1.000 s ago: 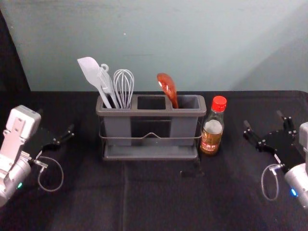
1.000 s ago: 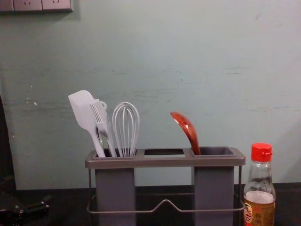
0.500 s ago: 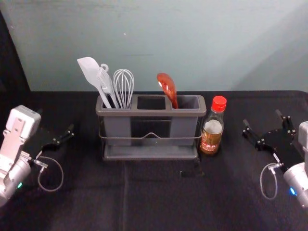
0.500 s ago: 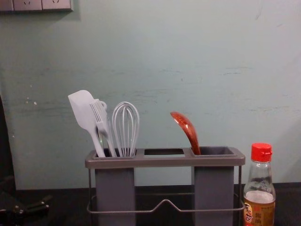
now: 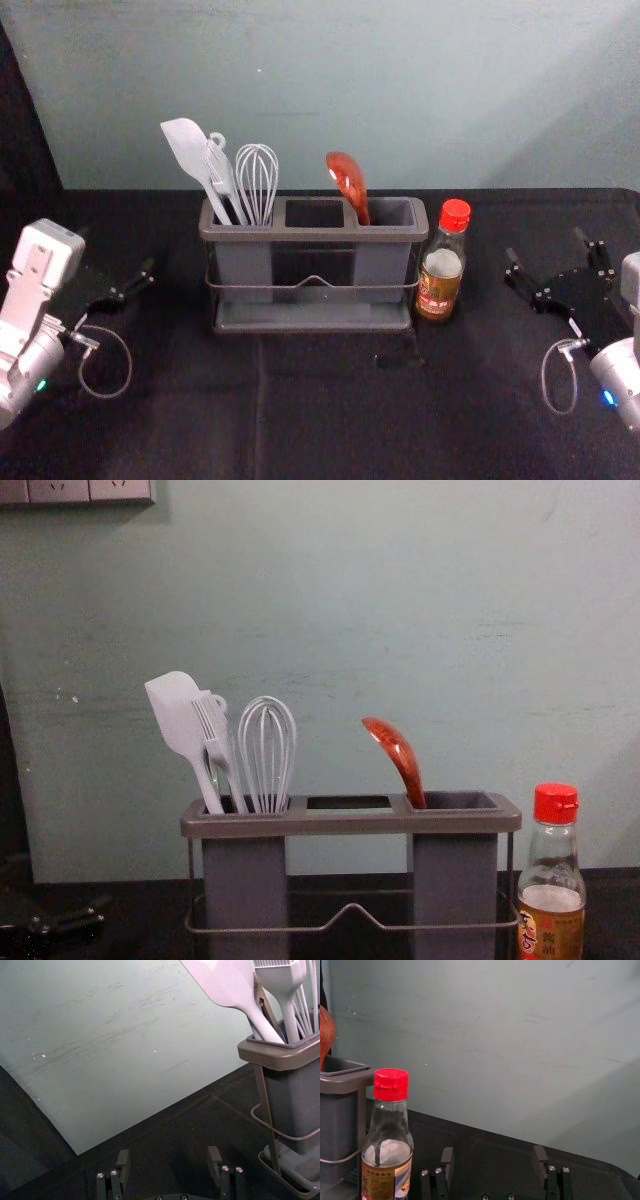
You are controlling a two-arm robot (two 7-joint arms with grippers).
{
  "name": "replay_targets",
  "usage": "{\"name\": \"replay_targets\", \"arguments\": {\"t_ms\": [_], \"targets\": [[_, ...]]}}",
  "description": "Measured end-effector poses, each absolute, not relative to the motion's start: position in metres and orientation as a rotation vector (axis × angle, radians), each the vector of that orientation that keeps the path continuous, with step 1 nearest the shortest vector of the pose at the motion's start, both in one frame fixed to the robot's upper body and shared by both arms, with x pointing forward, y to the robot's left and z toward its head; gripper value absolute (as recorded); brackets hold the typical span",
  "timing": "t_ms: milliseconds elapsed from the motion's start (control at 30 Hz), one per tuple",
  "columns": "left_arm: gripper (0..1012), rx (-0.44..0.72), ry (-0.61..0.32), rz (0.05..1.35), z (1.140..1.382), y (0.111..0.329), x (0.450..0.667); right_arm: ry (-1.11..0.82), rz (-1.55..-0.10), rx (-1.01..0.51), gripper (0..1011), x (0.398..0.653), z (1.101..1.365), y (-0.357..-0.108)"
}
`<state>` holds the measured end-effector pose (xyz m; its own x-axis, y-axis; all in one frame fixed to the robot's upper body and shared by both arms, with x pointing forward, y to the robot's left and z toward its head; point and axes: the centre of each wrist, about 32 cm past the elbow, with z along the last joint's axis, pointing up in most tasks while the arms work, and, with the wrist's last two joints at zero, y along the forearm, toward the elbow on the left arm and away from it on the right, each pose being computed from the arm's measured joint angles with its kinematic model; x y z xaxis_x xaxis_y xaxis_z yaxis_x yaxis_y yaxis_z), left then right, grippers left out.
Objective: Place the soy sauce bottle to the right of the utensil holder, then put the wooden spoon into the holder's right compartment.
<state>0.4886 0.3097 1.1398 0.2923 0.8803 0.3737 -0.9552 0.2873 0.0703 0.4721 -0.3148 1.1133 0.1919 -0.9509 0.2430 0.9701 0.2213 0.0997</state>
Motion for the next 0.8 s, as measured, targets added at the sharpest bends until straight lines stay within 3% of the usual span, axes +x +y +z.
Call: {"name": "replay_targets", "arguments": {"t_ms": [800], "targets": [[1011,0.304,-0.285,1.248,1.1398,0.3097,0.4886,-0.275,-1.350,-0.083,1002,0.4719,1.1134,-0.3147]]}}
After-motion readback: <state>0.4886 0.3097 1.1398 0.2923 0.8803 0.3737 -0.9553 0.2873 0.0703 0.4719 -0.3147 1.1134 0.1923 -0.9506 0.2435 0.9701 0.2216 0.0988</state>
